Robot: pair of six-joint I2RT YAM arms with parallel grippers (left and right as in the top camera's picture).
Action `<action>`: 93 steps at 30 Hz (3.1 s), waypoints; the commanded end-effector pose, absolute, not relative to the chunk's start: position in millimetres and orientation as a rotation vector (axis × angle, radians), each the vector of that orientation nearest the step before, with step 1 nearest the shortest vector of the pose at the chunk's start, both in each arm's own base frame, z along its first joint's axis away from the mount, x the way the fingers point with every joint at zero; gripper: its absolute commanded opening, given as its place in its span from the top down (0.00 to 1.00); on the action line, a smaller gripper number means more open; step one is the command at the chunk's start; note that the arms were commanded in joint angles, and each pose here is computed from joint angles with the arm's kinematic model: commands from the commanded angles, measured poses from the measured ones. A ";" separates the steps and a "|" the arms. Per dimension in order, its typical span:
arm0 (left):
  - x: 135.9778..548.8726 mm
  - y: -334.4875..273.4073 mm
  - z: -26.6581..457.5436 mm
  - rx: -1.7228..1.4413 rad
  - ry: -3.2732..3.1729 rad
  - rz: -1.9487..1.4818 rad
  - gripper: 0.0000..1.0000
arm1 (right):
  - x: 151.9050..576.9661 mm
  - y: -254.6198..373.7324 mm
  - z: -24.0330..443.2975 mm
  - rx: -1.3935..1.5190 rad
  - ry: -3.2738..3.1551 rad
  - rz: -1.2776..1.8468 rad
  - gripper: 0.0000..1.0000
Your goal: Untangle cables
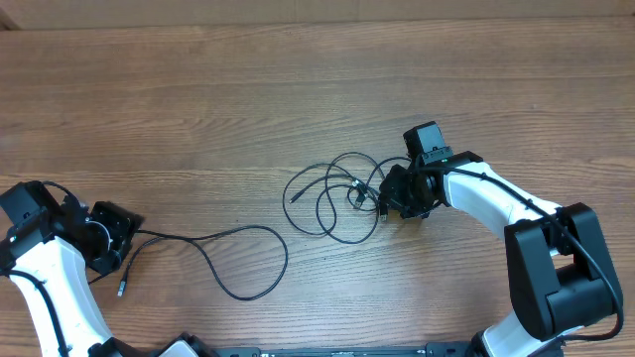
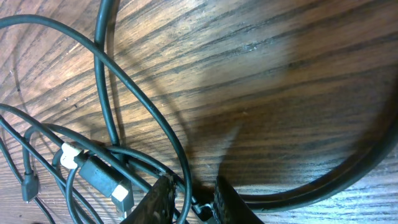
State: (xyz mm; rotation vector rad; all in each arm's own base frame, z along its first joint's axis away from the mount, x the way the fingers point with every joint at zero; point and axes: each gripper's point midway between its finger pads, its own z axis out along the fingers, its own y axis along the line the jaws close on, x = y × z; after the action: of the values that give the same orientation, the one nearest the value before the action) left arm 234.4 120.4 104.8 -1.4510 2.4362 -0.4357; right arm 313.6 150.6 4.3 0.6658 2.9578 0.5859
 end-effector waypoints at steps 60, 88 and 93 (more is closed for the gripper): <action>220.4 62.6 45.8 -1.680 2.277 0.274 0.73 | 315.1 148.9 2.5 0.700 2.952 0.576 0.00; 269.6 -21.3 65.6 -0.782 2.803 -0.502 0.22 | 315.5 150.4 3.1 0.697 2.951 0.590 0.00; 243.4 -25.1 57.3 -0.774 2.923 -0.394 0.18 | 315.2 151.0 3.3 0.697 2.952 0.595 0.00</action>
State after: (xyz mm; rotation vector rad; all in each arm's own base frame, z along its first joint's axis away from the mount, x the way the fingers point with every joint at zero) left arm 248.6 -18.7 57.9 -0.8764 2.8670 -0.4224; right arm 323.9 159.5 17.3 0.6637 2.9168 0.6611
